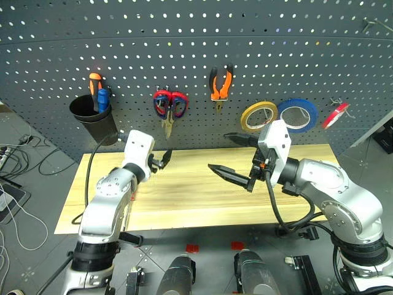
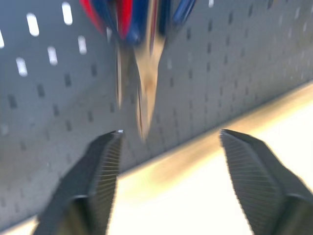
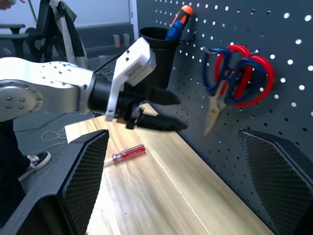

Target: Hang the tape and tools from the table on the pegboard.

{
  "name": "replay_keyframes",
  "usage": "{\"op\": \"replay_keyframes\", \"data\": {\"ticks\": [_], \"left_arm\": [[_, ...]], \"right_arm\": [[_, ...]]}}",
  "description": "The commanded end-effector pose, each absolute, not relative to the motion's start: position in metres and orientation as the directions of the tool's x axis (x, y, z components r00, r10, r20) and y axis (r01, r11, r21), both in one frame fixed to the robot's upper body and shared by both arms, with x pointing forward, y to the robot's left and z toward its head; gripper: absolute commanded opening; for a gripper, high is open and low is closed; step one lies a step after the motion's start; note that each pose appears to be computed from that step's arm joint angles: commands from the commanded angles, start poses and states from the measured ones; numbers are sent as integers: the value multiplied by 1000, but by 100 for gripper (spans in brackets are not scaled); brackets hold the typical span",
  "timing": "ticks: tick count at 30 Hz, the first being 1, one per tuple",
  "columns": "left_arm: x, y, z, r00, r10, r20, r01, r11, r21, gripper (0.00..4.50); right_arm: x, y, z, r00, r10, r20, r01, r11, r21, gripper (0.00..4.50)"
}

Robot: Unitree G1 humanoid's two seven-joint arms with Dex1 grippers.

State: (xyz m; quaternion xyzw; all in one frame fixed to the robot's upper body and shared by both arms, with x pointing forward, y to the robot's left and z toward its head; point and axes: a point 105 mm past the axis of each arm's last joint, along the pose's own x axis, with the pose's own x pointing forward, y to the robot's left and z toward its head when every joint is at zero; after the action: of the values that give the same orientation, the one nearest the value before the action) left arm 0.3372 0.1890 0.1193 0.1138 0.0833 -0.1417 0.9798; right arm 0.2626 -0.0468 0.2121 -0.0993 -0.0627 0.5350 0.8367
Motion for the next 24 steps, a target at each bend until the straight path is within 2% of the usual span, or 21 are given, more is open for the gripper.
{"op": "replay_keyframes", "data": {"ticks": [1,5,9,17,24], "left_arm": [[324,207,108,939,-230,-255,281,941,187,388],[318,241,77,908,-128,-399,193,973,128,388],[323,265,71,898,-61,-435,102,992,73,388],[328,299,43,835,29,-550,-16,999,28,388],[325,307,15,754,46,-655,-57,998,4,388]], "right_arm": [[250,-38,214,383,924,13,-893,373,-252,450],[250,-25,189,415,904,-104,-904,397,-160,450],[260,-13,170,481,849,-219,-877,467,-113,450],[246,14,177,384,884,-265,-919,394,-17,450],[240,21,184,348,898,-270,-933,360,-8,450]]}}
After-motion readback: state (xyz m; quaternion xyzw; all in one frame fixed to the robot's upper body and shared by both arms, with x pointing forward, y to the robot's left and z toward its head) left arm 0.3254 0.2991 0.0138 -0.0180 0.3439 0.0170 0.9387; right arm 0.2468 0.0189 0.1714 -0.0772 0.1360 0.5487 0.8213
